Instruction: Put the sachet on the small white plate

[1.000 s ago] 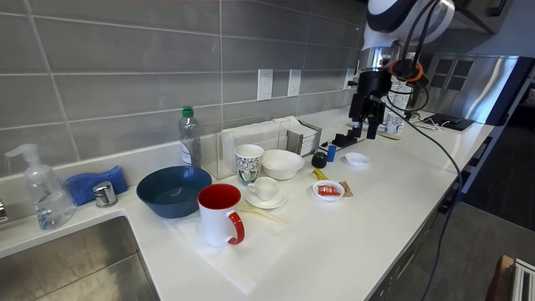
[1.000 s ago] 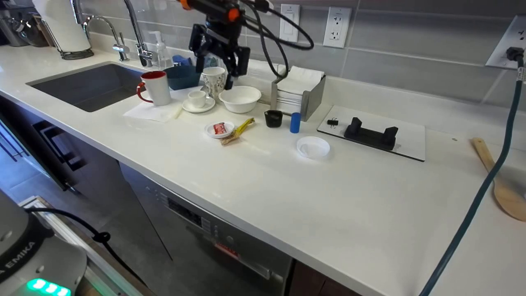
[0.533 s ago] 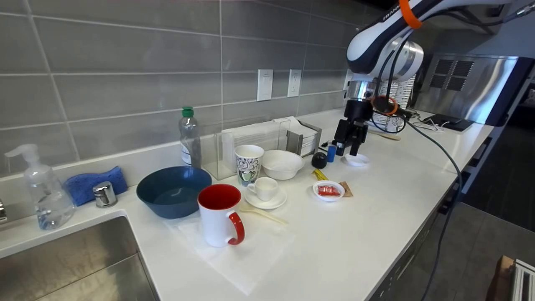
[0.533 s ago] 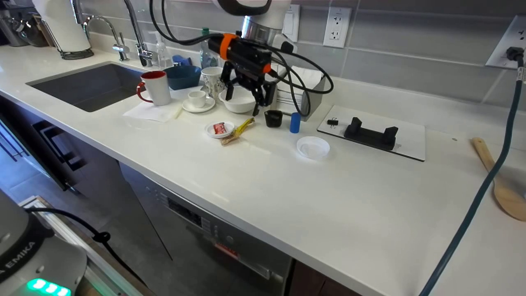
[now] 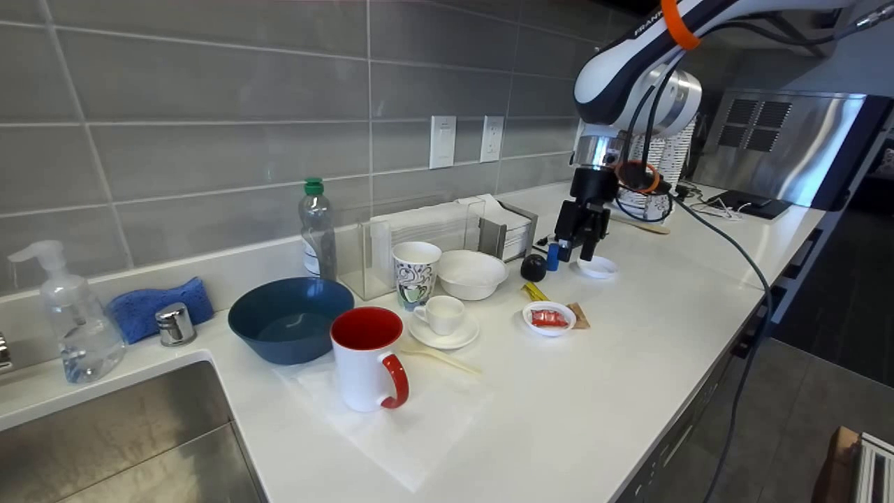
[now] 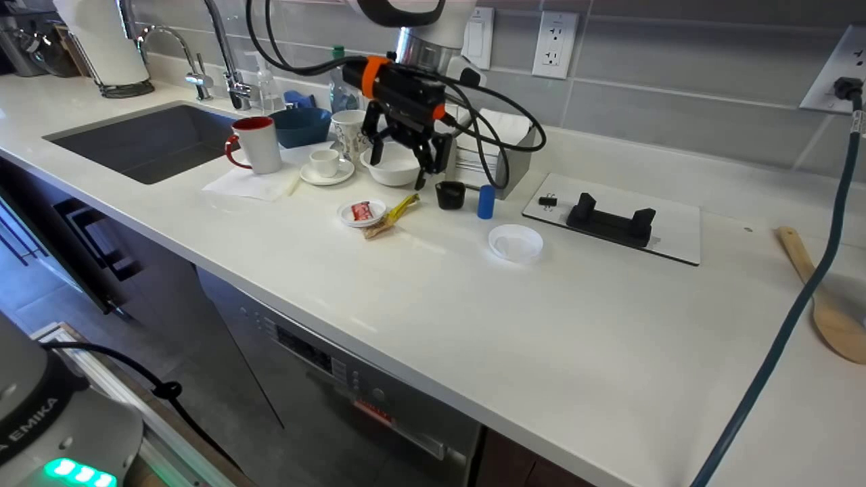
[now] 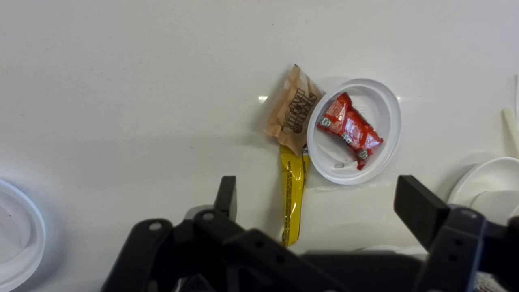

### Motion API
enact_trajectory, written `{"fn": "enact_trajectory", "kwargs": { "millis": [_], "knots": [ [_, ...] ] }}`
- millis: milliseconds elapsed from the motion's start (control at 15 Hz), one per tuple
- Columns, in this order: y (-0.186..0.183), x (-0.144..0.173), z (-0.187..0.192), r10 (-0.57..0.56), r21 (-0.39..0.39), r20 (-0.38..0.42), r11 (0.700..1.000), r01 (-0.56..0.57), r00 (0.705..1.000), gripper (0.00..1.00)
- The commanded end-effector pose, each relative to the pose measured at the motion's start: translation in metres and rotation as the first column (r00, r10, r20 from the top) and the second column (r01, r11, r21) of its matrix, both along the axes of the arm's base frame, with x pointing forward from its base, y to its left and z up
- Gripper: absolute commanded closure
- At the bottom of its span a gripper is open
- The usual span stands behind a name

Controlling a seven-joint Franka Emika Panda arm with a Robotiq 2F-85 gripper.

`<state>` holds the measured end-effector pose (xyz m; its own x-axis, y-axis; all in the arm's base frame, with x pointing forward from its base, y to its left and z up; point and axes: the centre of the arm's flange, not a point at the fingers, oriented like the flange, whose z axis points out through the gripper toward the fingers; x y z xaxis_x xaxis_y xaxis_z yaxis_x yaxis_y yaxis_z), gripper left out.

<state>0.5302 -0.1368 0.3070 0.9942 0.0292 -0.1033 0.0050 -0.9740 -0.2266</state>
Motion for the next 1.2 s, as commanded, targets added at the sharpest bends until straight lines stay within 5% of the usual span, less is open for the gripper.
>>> {"fn": "enact_trajectory", "kwargs": {
  "millis": [0,400,600,667,933,1133],
  "knots": [
    [-0.012,-0.001,-0.020,0.033,0.002,-0.034,0.999,-0.033,0.999,0.00],
    [-0.038,-0.008,-0.046,0.105,0.110,-0.100,0.989,-0.094,0.989,0.02],
    [-0.041,-0.010,-0.059,0.149,0.158,-0.106,0.979,-0.132,0.983,0.23],
    [-0.041,-0.010,-0.063,0.158,0.168,-0.095,0.976,-0.141,0.983,0.38],
    [-0.035,-0.008,-0.078,0.194,0.219,-0.056,0.959,-0.177,0.979,0.39],
    [-0.031,-0.006,-0.087,0.206,0.244,-0.045,0.951,-0.189,0.978,0.51]
  ]
}}
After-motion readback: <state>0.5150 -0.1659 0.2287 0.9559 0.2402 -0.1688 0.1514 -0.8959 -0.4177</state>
